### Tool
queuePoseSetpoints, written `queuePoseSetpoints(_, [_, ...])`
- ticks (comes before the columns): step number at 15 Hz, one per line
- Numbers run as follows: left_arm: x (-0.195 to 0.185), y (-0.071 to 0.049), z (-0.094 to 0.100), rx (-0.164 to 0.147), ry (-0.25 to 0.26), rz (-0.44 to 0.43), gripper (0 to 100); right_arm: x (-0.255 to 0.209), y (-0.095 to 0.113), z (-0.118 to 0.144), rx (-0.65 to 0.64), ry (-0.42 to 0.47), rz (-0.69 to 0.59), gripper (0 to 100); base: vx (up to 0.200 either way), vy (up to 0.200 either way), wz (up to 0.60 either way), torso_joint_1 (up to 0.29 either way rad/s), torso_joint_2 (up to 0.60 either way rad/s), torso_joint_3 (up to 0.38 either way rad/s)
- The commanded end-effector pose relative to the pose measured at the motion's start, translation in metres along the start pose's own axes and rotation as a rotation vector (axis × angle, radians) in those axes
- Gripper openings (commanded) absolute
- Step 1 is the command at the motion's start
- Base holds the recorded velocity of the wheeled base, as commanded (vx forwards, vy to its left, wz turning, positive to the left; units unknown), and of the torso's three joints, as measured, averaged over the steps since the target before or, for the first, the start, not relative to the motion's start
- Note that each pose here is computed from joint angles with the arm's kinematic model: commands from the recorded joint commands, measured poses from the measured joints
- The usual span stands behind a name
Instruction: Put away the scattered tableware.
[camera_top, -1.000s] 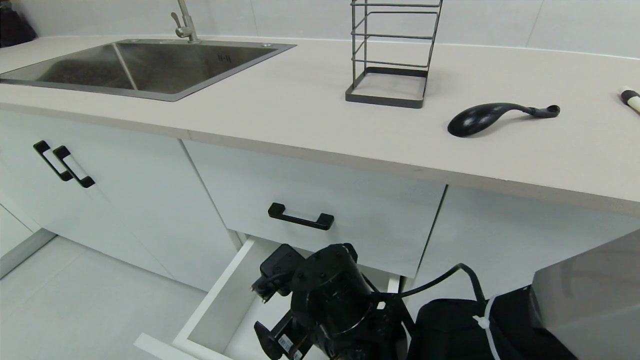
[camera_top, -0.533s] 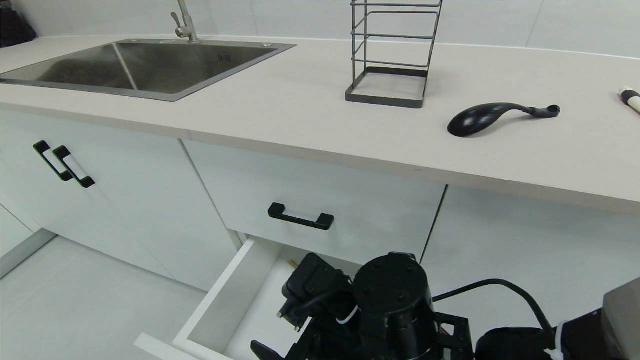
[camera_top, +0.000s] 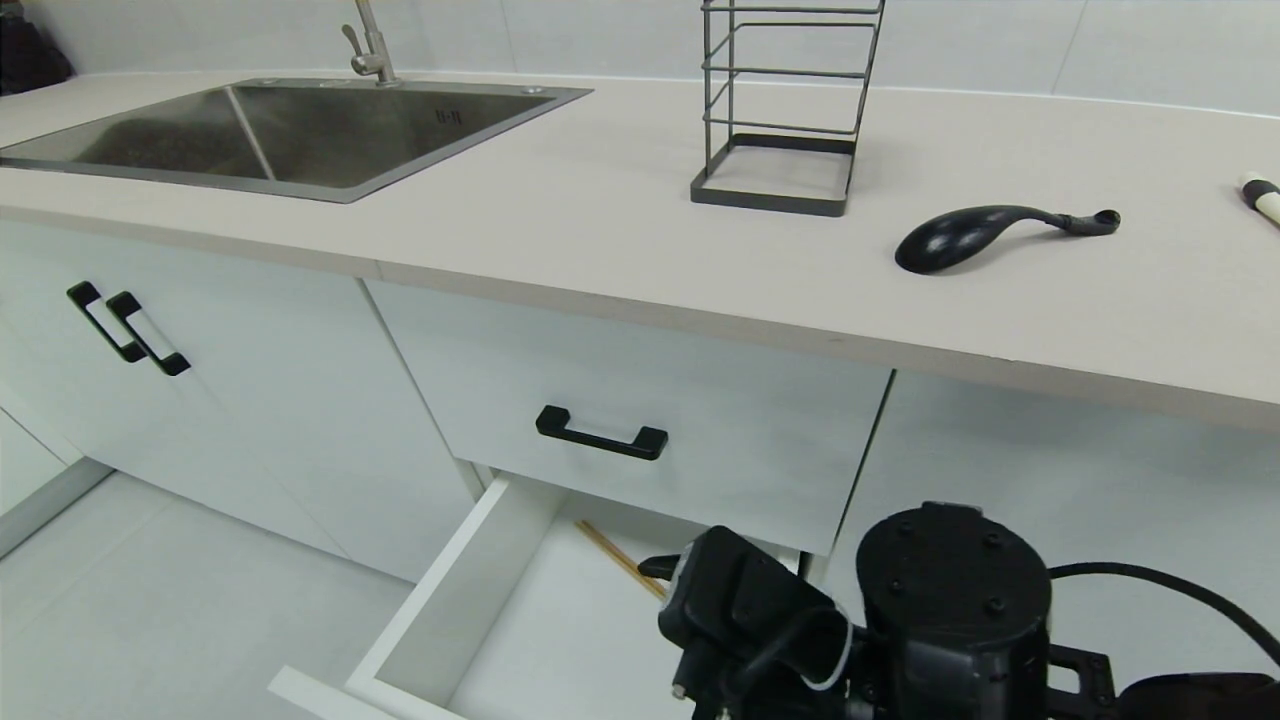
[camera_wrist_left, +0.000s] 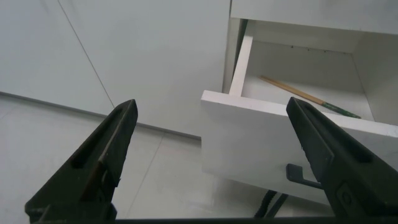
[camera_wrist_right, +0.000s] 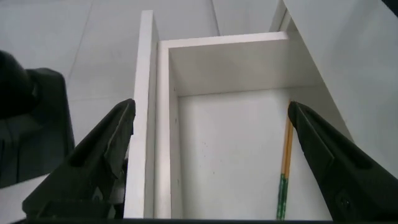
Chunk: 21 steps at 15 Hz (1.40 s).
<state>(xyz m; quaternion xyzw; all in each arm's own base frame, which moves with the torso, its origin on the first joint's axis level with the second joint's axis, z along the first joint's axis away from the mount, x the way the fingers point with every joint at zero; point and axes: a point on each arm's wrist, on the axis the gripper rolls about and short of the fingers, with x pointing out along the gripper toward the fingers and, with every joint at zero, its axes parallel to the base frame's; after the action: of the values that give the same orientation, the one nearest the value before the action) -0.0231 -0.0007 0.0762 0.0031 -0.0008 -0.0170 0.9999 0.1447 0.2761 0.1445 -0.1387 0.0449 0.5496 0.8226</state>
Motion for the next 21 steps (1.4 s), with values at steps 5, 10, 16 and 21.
queuePoseSetpoints(5, [0.0, 0.0, 0.0, 0.0, 0.0, 0.0, 100, -0.038, -0.014, 0.002, -0.013, -0.047, -0.02, 100, 0.0, 0.0, 0.0, 0.0, 0.0, 0.0])
queuePoseSetpoints(10, [0.0, 0.0, 0.0, 0.0, 0.0, 0.0, 100, -0.067, -0.013, -0.01, -0.002, -0.053, 0.044, 100, 0.0, 0.0, 0.0, 0.0, 0.0, 0.0])
queuePoseSetpoints(16, [0.0, 0.0, 0.0, 0.0, 0.0, 0.0, 100, -0.061, 0.0, -0.034, 0.005, 0.048, 0.092, 100, 0.0, 0.0, 0.0, 0.0, 0.0, 0.0])
queuePoseSetpoints(21, [0.0, 0.0, 0.0, 0.0, 0.0, 0.0, 100, -0.056, 0.001, -0.038, 0.003, 0.067, 0.087, 100, 0.0, 0.0, 0.0, 0.0, 0.0, 0.0])
